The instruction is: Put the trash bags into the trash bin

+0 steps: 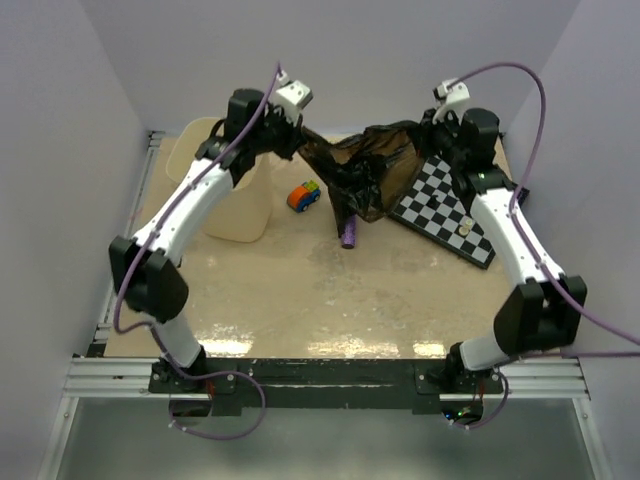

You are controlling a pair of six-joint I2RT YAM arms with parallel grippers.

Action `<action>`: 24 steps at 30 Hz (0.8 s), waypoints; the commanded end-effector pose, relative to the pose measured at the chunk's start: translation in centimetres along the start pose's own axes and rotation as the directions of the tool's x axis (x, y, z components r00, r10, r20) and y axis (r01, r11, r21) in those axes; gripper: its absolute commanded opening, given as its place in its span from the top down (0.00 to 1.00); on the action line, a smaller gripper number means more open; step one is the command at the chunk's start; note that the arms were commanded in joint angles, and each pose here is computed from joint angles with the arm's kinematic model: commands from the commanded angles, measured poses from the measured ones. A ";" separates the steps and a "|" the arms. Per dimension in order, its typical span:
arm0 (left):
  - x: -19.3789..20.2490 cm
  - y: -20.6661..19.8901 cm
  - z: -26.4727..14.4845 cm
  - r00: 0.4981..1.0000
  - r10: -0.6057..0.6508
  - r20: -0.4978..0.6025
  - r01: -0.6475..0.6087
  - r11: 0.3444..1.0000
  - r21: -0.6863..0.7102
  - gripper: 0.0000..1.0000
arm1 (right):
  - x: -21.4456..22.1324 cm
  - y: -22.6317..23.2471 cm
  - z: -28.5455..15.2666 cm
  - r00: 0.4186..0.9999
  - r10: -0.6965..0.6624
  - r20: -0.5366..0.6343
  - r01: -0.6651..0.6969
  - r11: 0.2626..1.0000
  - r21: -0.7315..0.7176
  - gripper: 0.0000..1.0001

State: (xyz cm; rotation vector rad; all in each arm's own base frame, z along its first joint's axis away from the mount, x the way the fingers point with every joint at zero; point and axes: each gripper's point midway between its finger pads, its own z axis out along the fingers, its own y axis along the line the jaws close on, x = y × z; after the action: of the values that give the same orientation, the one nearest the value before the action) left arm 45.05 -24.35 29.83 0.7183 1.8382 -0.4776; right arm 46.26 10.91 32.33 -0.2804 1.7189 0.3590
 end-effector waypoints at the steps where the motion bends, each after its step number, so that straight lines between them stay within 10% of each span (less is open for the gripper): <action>1: -4.5 2.6 4.0 0.997 0.067 0.027 -0.067 0.998 -0.018 1.00 | -8.4 -0.1 4.4 0.985 -0.073 0.156 0.082 0.995 -0.049 1.00; 5: -16.1 7.0 2.2 0.916 0.299 0.267 -0.226 0.935 -0.274 1.00 | -17.2 -1.7 7.6 0.939 -0.139 0.313 0.142 0.990 0.013 1.00; 8: -23.9 7.6 -3.6 0.742 0.485 0.462 -0.255 0.842 -0.475 1.00 | -27.6 -0.3 3.9 0.806 -0.158 0.571 0.168 0.985 0.037 1.00; 12: -34.0 3.4 -16.9 0.345 0.639 0.688 -0.123 0.757 -0.641 1.00 | -37.4 5.5 -8.4 0.457 -0.159 0.875 0.276 0.961 0.031 1.00; 15: -37.8 -2.0 -23.8 0.061 0.746 0.663 -0.110 0.666 -0.738 1.00 | -40.3 10.1 -18.2 0.137 -0.236 0.962 0.331 0.926 0.180 1.00; 17: -38.6 -4.8 -26.6 -0.084 0.817 0.571 -0.104 0.563 -0.820 1.00 | -40.7 12.2 -21.1 0.043 -0.280 0.959 0.353 0.902 0.248 1.00; 20: -37.7 -7.5 -27.5 -0.212 0.882 0.420 -0.076 0.414 -0.907 1.00 | -38.7 12.4 -20.6 0.058 -0.322 0.945 0.371 0.886 0.279 1.00; 24: -31.6 -9.1 -24.9 -0.257 0.896 0.362 -0.098 0.349 -0.932 1.00 | -27.3 9.5 -11.5 0.327 -0.498 0.803 0.460 0.826 0.325 1.00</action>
State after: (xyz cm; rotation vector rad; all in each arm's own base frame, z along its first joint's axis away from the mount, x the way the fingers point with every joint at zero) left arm 30.79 -22.94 73.72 0.4416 0.1240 0.1988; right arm 26.88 13.91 74.36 -0.3780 0.2558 0.1839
